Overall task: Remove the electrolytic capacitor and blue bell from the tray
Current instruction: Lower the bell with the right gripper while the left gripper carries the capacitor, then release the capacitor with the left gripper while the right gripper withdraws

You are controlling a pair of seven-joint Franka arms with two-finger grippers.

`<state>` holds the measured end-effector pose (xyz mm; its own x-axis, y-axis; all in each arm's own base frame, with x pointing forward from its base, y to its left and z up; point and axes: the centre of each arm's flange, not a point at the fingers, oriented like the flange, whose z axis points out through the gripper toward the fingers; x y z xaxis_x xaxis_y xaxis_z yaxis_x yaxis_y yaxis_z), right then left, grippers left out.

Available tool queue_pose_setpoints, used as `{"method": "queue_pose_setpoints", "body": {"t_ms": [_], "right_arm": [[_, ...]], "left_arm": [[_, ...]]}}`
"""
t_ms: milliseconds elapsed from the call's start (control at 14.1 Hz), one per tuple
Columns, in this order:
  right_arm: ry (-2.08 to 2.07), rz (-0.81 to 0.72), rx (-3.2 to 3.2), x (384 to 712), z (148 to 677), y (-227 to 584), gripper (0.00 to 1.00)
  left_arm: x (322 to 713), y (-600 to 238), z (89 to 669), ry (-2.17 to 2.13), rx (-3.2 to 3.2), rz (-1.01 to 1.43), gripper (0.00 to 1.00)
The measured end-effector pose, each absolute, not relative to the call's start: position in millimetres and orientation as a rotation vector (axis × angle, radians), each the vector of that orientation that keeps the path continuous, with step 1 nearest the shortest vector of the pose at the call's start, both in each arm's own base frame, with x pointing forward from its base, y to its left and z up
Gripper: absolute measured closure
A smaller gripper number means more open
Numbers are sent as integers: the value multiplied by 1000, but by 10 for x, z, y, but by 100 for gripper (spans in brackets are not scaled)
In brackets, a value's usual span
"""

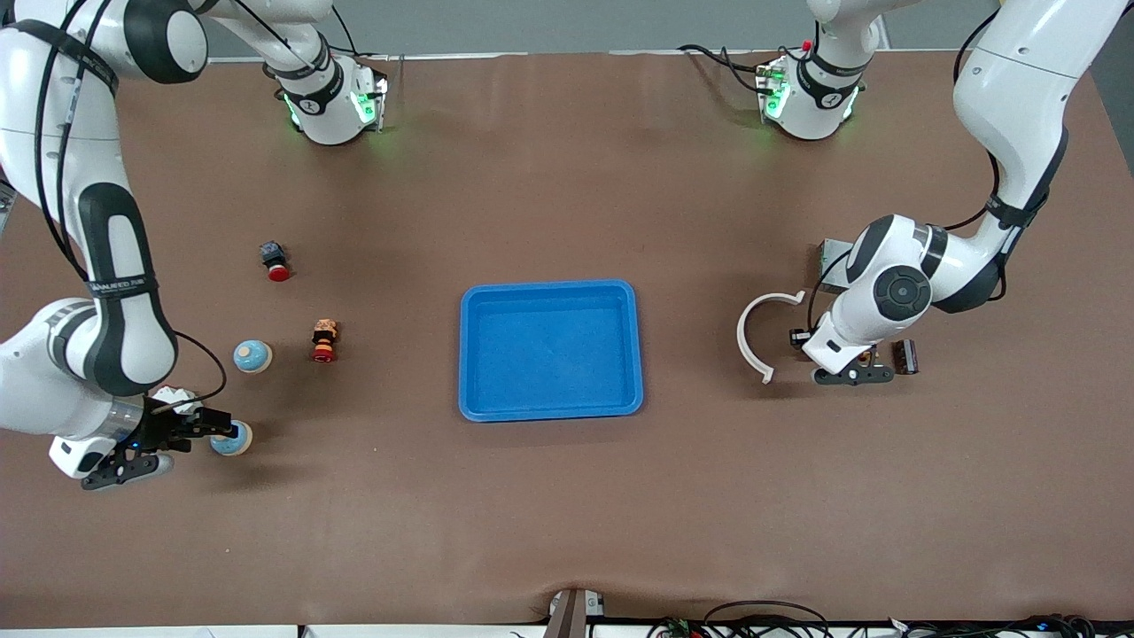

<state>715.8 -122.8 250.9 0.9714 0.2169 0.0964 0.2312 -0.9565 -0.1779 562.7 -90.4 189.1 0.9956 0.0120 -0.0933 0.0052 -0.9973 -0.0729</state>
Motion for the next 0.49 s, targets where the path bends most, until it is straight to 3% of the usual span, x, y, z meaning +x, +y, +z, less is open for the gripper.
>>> {"method": "queue_pose_setpoints", "body": {"t_ms": [495], "right_arm": [[-220, -93, -2970, 7129, 3448, -1083, 0]], "left_arm": [[5654, -909, 1822, -17, -3074, 157, 67]]}}
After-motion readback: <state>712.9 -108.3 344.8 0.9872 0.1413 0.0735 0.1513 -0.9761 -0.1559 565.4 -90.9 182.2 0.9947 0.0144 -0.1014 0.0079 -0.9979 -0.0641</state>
